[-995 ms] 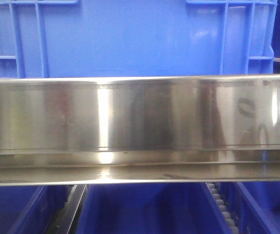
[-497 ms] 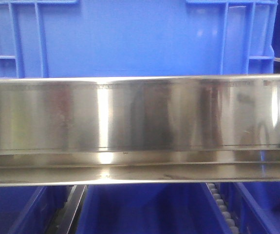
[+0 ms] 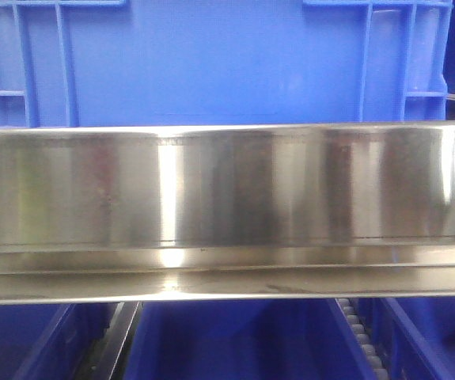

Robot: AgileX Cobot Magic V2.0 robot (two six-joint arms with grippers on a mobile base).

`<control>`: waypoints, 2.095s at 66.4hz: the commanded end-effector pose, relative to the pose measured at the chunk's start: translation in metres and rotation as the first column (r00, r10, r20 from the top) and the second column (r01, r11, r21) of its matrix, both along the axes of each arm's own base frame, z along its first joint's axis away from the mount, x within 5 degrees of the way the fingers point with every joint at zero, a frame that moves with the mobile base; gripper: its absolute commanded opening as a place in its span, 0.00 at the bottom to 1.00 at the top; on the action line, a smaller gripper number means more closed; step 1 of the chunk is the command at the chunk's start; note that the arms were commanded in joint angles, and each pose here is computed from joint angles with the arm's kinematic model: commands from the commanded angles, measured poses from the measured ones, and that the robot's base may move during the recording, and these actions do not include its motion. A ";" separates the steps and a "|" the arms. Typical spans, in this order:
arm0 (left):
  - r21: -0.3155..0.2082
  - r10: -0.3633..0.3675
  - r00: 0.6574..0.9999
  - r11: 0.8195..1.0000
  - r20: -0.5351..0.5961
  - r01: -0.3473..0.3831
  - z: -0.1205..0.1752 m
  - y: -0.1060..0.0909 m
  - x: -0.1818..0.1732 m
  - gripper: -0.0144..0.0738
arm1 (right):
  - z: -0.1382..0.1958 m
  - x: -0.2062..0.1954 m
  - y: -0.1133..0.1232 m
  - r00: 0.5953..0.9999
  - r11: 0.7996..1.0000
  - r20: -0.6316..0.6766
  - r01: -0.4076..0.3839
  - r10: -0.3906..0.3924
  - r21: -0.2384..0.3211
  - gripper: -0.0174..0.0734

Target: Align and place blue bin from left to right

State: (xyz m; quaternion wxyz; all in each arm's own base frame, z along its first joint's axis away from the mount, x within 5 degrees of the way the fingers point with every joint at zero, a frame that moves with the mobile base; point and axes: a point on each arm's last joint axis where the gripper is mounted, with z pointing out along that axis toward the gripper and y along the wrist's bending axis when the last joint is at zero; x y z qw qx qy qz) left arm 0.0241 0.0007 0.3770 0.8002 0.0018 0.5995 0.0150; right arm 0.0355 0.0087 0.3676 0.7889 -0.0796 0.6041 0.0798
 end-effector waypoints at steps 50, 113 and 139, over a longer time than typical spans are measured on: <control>-0.032 -0.012 0.967 0.999 -0.253 0.004 0.072 0.001 0.117 0.04 | 0.065 0.138 0.032 0.877 0.995 -0.480 -0.032 -0.016 -0.091 0.11; -0.132 -0.142 0.743 0.989 -0.654 0.073 0.079 -0.061 0.291 0.04 | 0.059 0.261 0.109 0.626 0.994 -0.777 -0.110 0.069 0.000 0.11; -0.131 -0.095 0.729 0.991 -0.678 0.008 0.075 -0.073 0.307 0.04 | 0.067 0.301 0.163 0.558 0.988 -0.830 -0.132 0.006 -0.082 0.11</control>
